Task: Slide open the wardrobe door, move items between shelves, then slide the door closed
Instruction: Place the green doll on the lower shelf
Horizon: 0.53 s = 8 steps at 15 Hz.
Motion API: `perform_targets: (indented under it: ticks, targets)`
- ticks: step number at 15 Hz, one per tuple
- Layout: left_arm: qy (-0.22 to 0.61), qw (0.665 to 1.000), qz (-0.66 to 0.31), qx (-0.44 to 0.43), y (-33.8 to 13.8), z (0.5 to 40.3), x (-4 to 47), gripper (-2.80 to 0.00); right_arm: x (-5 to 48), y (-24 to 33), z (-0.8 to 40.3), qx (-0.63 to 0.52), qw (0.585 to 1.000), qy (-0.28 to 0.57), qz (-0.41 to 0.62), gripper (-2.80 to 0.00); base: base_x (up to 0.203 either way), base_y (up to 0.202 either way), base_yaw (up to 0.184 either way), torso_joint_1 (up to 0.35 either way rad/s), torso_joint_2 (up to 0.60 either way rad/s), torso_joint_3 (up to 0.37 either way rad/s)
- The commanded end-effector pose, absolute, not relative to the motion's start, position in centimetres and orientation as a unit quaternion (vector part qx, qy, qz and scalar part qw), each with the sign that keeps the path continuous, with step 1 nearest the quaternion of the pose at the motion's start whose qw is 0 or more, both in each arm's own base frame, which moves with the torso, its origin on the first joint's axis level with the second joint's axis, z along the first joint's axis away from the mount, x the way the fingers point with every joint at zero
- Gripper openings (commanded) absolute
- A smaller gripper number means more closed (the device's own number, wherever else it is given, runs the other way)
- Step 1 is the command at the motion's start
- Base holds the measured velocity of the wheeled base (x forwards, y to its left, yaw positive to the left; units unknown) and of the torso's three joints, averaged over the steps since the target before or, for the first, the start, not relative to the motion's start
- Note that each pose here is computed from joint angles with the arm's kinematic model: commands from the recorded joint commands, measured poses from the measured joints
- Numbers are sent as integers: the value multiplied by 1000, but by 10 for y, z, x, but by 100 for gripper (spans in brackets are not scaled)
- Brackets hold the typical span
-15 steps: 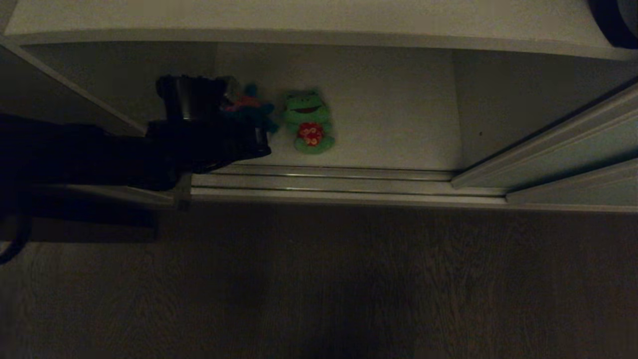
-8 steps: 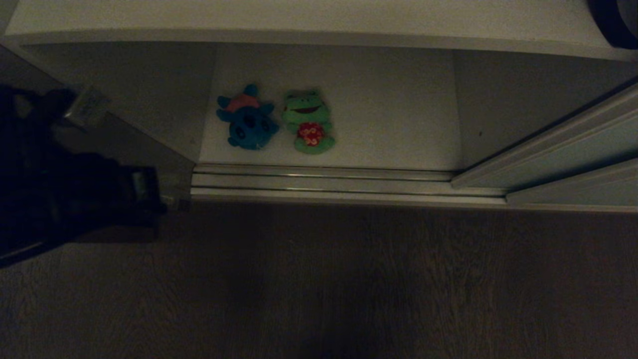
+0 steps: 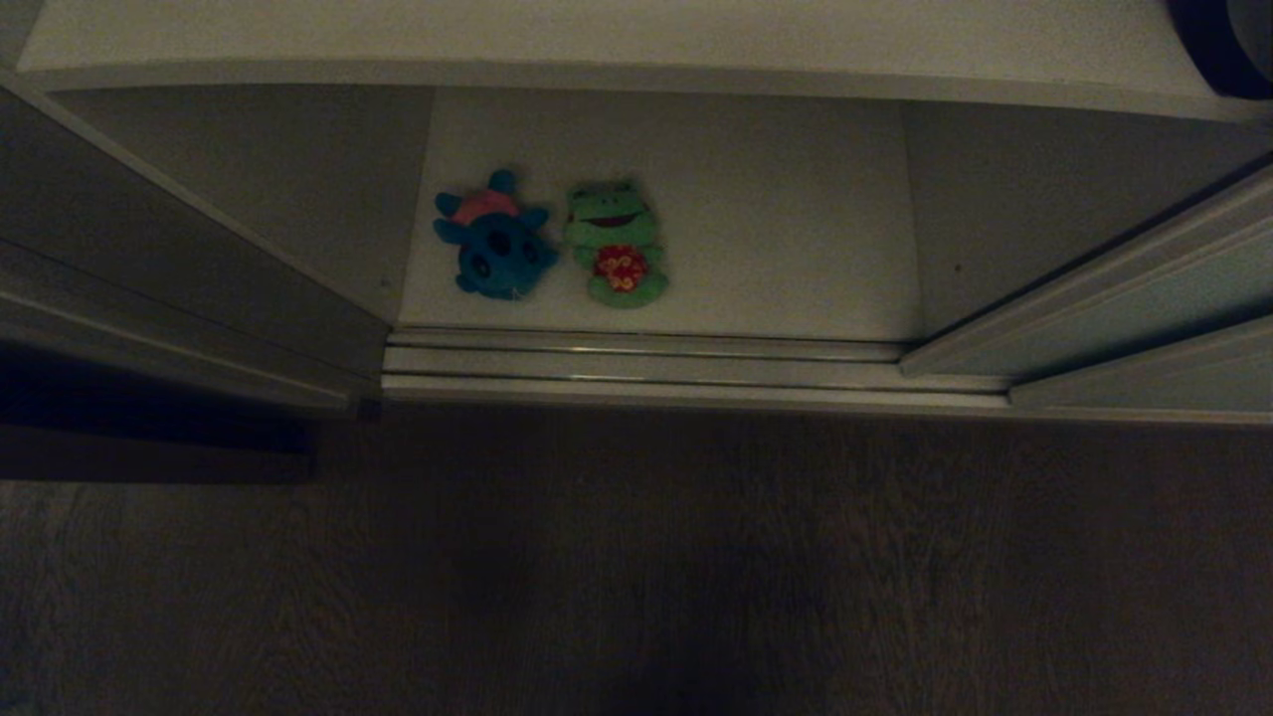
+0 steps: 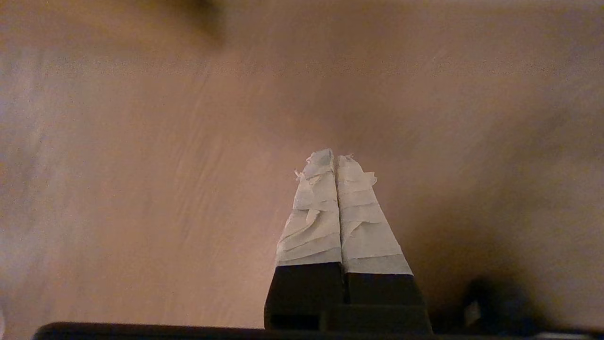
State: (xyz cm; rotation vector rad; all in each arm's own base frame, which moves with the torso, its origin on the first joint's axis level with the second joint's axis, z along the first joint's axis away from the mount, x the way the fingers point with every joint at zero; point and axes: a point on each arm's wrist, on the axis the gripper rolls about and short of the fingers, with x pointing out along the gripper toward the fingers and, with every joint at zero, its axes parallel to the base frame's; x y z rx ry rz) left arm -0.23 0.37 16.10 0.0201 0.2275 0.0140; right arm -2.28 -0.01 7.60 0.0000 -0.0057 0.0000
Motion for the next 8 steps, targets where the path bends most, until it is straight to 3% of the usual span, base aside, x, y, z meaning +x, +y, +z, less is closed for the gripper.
perform_targets:
  ticks: [1,8]
  targets:
    - [117,993,28,11,5,128,-12,-280,-23,0,76,0,1000,-4,0,-280,0,0,0,0,0,0]
    - [77,996,6,48,-1,122,-7,-280,-23,0,76,0,1000,-4,0,-280,0,0,0,0,0,0]
